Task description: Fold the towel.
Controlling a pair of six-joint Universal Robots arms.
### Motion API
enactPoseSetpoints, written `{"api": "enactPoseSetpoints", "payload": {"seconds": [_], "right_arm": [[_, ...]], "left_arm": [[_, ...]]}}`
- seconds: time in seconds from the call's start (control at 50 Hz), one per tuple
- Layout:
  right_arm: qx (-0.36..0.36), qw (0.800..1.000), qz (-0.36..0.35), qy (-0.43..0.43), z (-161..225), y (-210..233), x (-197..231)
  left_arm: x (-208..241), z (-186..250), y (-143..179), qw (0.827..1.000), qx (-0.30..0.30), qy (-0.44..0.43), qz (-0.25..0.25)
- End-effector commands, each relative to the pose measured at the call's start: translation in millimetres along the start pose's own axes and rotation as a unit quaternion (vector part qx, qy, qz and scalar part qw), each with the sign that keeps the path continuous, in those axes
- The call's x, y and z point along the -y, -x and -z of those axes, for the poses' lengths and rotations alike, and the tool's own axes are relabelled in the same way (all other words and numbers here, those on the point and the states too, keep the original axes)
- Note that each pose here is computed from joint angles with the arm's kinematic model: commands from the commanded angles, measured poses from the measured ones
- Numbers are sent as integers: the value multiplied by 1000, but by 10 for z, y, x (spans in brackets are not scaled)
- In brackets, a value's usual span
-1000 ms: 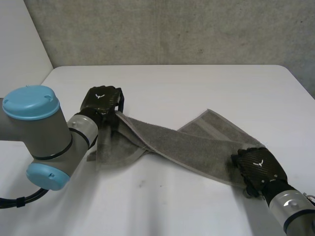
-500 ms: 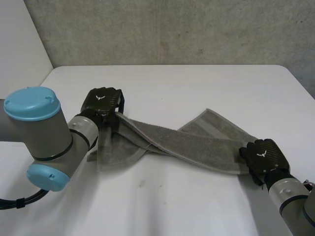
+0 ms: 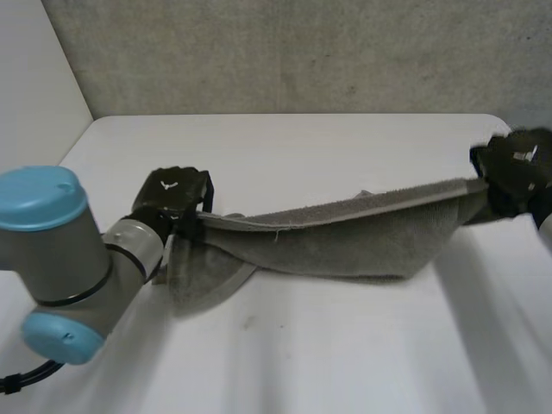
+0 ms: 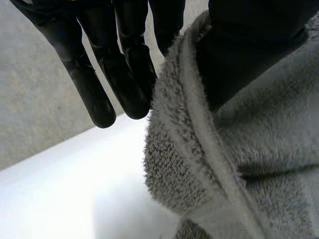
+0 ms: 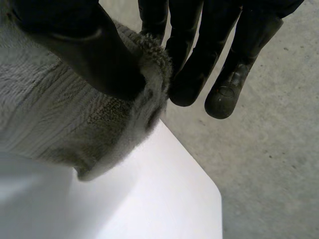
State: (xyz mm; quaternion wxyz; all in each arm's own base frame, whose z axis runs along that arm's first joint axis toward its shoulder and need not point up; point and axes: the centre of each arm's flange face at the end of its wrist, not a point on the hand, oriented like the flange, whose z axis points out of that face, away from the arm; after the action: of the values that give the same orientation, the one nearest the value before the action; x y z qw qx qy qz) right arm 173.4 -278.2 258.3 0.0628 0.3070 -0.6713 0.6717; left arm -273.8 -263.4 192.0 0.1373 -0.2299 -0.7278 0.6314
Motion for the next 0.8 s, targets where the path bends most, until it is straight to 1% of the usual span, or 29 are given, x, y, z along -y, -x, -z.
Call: {"api": "enactPoseSetpoints", "payload": {"seconds": [0.02, 0.04, 0.06, 0.08, 0.1, 0.12, 0.18, 0.22, 0.24, 0.32, 0.36, 0.38, 0.4, 0.42, 0.46, 0.5, 0.52, 0.56, 0.58, 0.62, 0.64, 0.66, 0.68, 0.7, 0.72, 0.74, 0.76, 0.78, 0.8], "right_arm": [[8, 999, -11, -50, 238, -486, 932], [7, 999, -11, -50, 239, -487, 935], [-8, 997, 0, -78, 328, -635, 1211], [-8, 997, 0, -78, 329, -637, 1213], [-17, 995, 8, -100, 426, -739, 1449], [-21, 994, 14, -109, 512, -804, 1606], [-17, 995, 15, -100, 654, -877, 1769], [-13, 996, 12, -84, 638, -909, 1758], [5, 999, 5, -52, 517, -908, 1649], [47, 999, 4, 5, 277, -832, 1407], [65, 998, 10, 27, 180, -783, 1290], [75, 996, 18, 44, 116, -739, 1202], [88, 994, 26, 54, 53, -677, 1136], [88, 994, 26, 54, 52, -676, 1135], [108, 992, 32, 64, -60, -577, 1045], [125, 989, 33, 78, -316, -401, 899], [125, 989, 33, 78, -318, -400, 898], [92, 993, 46, 58, -581, -319, 909], [92, 993, 47, 58, -582, -319, 910], [15, 998, 61, -5, -887, -374, 1063], [14, 998, 61, -5, -889, -374, 1064], [-33, 996, 63, -54, -1029, -446, 1205], [-33, 996, 63, -55, -1030, -447, 1207], [-80, 988, 64, -113, -1114, -552, 1400], [-122, 976, 62, -168, -1159, -670, 1580], [-123, 976, 62, -169, -1159, -671, 1582], [-152, 961, 60, -222, -1155, -761, 1766], [-173, 948, 55, -263, -1138, -830, 1902], [-173, 948, 55, -263, -1138, -831, 1904]], "left_arm": [[735, 453, 88, 996, 16, -90, -7], [737, 455, 88, 996, 16, -90, -7], [991, 621, 124, 992, 23, -126, -10], [1219, 775, 150, 987, 26, -159, -14], [1221, 777, 150, 987, 26, -160, -14], [1396, 897, 160, 982, 27, -188, -19], [1702, 1083, 169, 971, 23, -236, -27], [1766, 1110, 165, 970, 15, -242, -31], [1790, 1113, 175, 971, 10, -237, -33], [1750, 1029, 257, 979, 12, -203, -32], [1415, 650, 338, 993, 4, -119, -16], [1413, 648, 338, 993, 4, -119, -16], [1267, 488, 357, 996, 0, -86, -9], [1266, 486, 357, 996, 0, -85, -9], [1067, 202, 398, 999, -4, -45, 0], [1036, 81, 431, 999, -3, -39, -1], [1001, -55, 462, 999, -2, -38, -7], [989, -191, 502, 999, 0, -39, -18], [989, -193, 503, 999, 0, -39, -18], [1185, -427, 590, 995, 11, -80, -58], [1187, -428, 590, 995, 11, -80, -58], [1360, -522, 638, 991, 20, -113, -76], [1572, -594, 679, 984, 30, -155, -89], [1574, -594, 679, 983, 30, -155, -89], [1841, -623, 723, 972, 41, -209, -99], [2119, -606, 760, 957, 52, -266, -106], [2122, -606, 760, 957, 52, -266, -106], [2361, -560, 785, 940, 64, -318, -106], [2363, -560, 786, 940, 64, -318, -106]]}}
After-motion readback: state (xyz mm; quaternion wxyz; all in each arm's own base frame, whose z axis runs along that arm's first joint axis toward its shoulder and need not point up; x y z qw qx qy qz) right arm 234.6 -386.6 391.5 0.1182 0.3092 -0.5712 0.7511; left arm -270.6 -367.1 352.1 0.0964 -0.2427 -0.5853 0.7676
